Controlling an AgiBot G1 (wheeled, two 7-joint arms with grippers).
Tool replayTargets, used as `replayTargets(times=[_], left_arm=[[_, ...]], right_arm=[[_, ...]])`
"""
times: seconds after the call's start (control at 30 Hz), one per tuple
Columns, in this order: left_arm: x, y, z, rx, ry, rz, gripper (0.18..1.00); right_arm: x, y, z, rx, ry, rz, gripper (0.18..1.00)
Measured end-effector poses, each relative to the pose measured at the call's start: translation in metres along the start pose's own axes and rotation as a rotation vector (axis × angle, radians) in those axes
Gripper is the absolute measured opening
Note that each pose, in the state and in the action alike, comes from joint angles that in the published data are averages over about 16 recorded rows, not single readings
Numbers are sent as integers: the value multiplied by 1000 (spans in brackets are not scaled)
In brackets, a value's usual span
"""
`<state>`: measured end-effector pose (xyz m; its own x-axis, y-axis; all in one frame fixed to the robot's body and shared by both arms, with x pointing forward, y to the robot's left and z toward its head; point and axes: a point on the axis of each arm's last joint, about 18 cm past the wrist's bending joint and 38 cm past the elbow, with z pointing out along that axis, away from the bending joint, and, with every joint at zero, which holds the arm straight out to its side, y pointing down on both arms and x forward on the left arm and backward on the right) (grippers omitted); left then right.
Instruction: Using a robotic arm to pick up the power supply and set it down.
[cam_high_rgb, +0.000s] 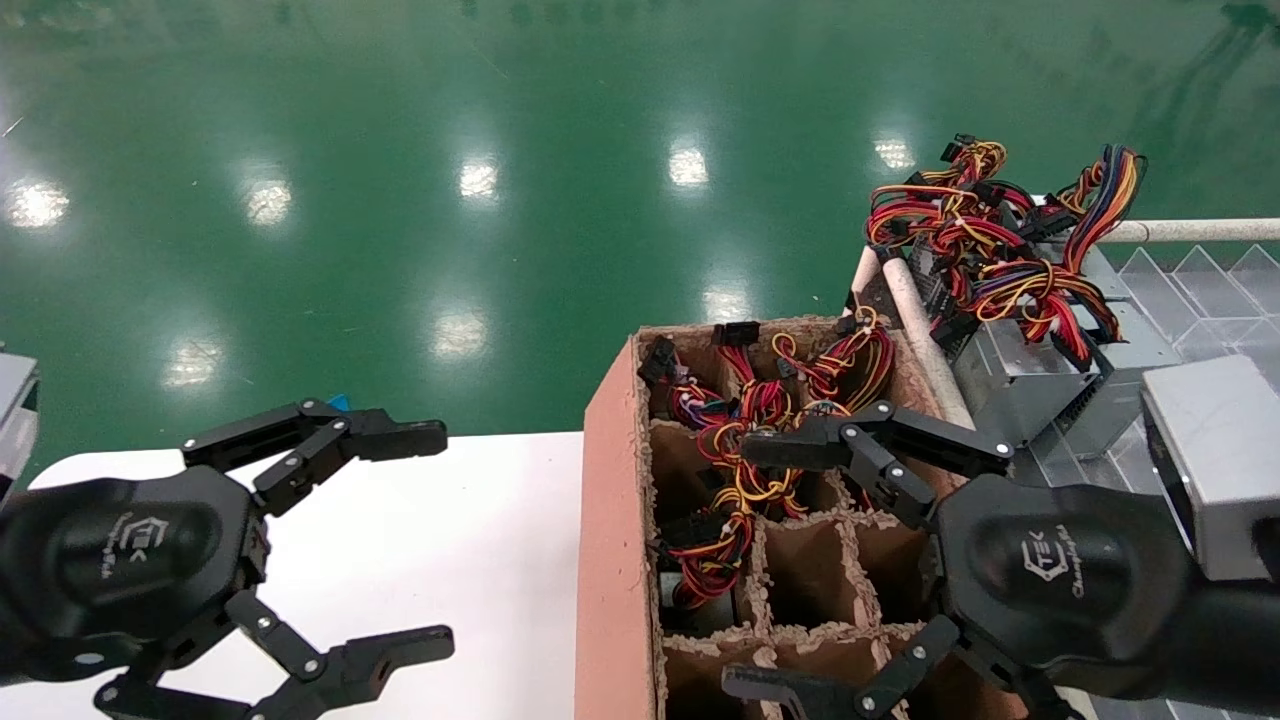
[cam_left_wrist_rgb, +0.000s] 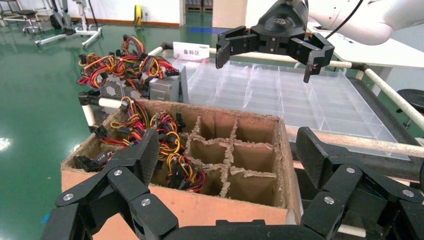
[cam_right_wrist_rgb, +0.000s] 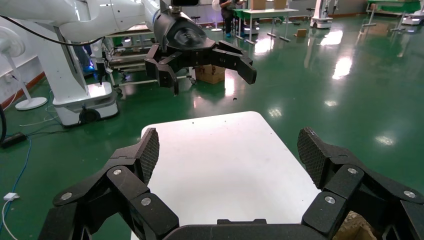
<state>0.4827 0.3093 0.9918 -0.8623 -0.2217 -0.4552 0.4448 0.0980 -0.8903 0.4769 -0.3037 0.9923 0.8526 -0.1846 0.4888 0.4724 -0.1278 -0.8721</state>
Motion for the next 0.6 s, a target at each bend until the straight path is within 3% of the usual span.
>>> replayTargets(times=[0.27, 0.6], left_arm=[[0, 0, 0, 0, 0, 0, 965], [0, 0, 0, 0, 0, 0, 837]], right_arm=[[13, 10, 0, -118, 38, -90, 1000], [51, 46, 2, -415, 89, -293, 1000]])
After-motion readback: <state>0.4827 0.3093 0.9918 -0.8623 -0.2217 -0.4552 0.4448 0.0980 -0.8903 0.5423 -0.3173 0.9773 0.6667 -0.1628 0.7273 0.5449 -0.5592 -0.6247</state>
